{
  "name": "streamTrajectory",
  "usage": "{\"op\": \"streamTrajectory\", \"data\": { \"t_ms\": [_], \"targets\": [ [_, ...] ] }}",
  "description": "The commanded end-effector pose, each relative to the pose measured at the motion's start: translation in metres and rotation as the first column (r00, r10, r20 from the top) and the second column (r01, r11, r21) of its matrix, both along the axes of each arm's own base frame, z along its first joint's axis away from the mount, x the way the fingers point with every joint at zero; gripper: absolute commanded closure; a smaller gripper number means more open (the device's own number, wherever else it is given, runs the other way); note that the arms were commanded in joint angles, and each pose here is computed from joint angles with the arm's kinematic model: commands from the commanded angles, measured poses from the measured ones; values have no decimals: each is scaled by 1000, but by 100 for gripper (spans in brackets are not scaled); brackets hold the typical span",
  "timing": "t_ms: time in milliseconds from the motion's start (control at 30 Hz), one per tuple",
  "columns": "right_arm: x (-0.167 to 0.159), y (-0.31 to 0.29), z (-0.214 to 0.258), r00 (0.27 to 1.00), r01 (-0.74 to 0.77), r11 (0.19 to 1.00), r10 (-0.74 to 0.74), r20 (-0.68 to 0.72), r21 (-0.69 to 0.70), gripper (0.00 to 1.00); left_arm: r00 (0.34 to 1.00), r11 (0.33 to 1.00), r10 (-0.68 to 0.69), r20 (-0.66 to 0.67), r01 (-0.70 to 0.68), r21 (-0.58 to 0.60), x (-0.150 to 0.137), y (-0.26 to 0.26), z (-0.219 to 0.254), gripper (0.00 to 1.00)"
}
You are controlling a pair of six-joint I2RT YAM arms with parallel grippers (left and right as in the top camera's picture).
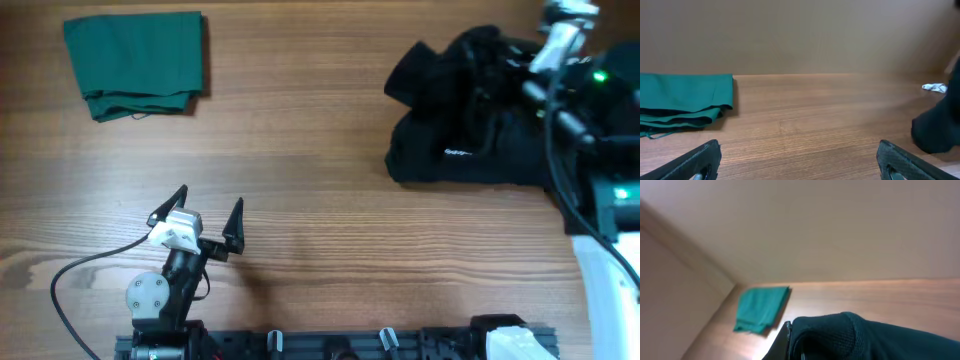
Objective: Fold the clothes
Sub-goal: 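Pull the black shirt left off the plaid shirt with the right gripper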
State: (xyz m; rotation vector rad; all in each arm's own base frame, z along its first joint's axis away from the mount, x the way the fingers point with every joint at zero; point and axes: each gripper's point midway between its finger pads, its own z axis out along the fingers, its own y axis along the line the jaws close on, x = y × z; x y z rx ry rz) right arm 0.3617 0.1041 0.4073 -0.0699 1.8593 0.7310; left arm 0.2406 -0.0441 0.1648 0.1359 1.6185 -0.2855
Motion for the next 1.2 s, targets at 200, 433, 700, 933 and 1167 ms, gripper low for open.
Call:
{"op": "streamTrajectory", "data": {
  "t_ms": [200, 433, 700, 933, 1167],
  "targets": [
    [18, 45, -10, 995, -94, 994, 96, -29, 49, 96, 1000, 1000, -4, 5, 4, 11, 0, 0, -1, 0],
    [-6, 92, -12, 970, -235, 970, 238, -45, 63, 96, 1000, 1000, 0, 5, 0, 12, 0, 0, -1, 0],
    [-55, 133, 3, 887, -451, 881, 460, -38, 140, 96, 986, 988, -155, 64, 155, 14, -9, -25, 13, 0],
    [-76, 131, 17, 873, -476, 863, 487, -24, 167, 96, 983, 986, -168, 76, 167, 17, -10, -27, 16, 0],
    [-36, 136, -25, 906, -382, 913, 401, -139, 144, 96, 993, 993, -116, 14, 116, 7, -7, -18, 1, 0]
  ]
}}
